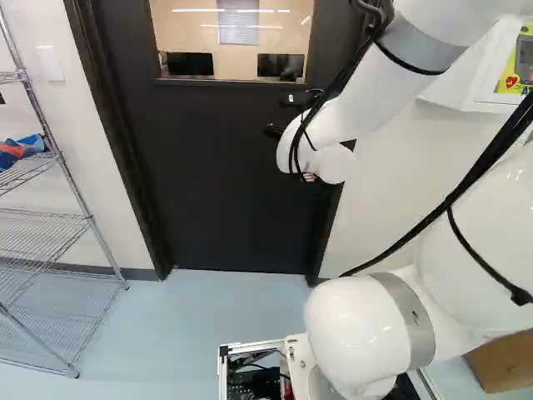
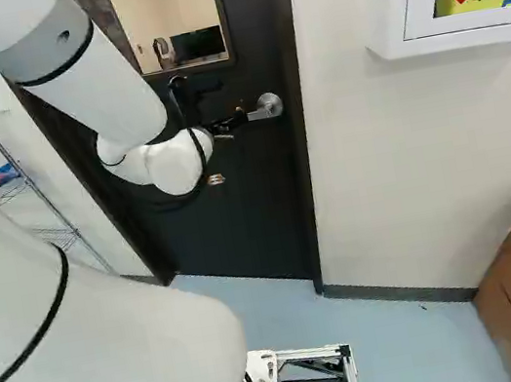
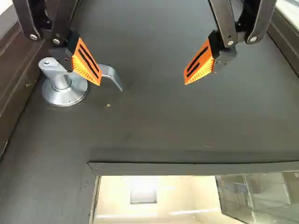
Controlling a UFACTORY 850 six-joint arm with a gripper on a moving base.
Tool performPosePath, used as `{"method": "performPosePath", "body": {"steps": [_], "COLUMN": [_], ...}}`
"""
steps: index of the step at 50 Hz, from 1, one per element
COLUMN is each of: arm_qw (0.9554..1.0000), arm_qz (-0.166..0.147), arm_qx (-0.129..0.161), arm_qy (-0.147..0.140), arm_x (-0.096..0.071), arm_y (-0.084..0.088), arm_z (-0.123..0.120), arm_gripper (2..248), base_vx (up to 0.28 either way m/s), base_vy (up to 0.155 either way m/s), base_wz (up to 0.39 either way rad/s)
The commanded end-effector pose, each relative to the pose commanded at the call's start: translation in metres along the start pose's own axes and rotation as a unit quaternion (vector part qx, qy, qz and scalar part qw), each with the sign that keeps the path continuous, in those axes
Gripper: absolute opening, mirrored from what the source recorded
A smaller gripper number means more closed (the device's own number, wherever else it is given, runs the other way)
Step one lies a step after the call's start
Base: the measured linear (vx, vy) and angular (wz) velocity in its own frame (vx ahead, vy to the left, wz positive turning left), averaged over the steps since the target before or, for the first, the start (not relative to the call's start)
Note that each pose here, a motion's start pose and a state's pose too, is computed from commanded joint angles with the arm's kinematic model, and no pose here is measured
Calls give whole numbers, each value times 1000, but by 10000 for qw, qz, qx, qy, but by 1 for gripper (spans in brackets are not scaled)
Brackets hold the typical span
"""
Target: Open the door and move inside
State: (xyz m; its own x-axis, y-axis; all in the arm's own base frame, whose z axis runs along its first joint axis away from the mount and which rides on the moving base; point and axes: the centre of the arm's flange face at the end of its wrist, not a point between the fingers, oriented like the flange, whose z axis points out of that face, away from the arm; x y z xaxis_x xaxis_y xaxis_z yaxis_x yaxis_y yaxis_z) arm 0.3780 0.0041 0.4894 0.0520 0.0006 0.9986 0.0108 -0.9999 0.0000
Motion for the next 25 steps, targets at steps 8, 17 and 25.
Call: {"method": "performPosePath", "body": {"steps": [8, 17, 25], "arm_qw": [9999, 9998, 9997], "arm_qz": [2, 5, 8], "arm_qx": [-49, -118, -192], "arm_qy": [94, 129, 125], "arm_x": [8, 12, 14], "arm_y": [4, 9, 15], "arm_z": [2, 5, 11], "arm_gripper": [247, 247, 247], "base_vx": [0, 0, 0], "base_vy": [0, 0, 0], "base_wz": [0, 0, 0]}}
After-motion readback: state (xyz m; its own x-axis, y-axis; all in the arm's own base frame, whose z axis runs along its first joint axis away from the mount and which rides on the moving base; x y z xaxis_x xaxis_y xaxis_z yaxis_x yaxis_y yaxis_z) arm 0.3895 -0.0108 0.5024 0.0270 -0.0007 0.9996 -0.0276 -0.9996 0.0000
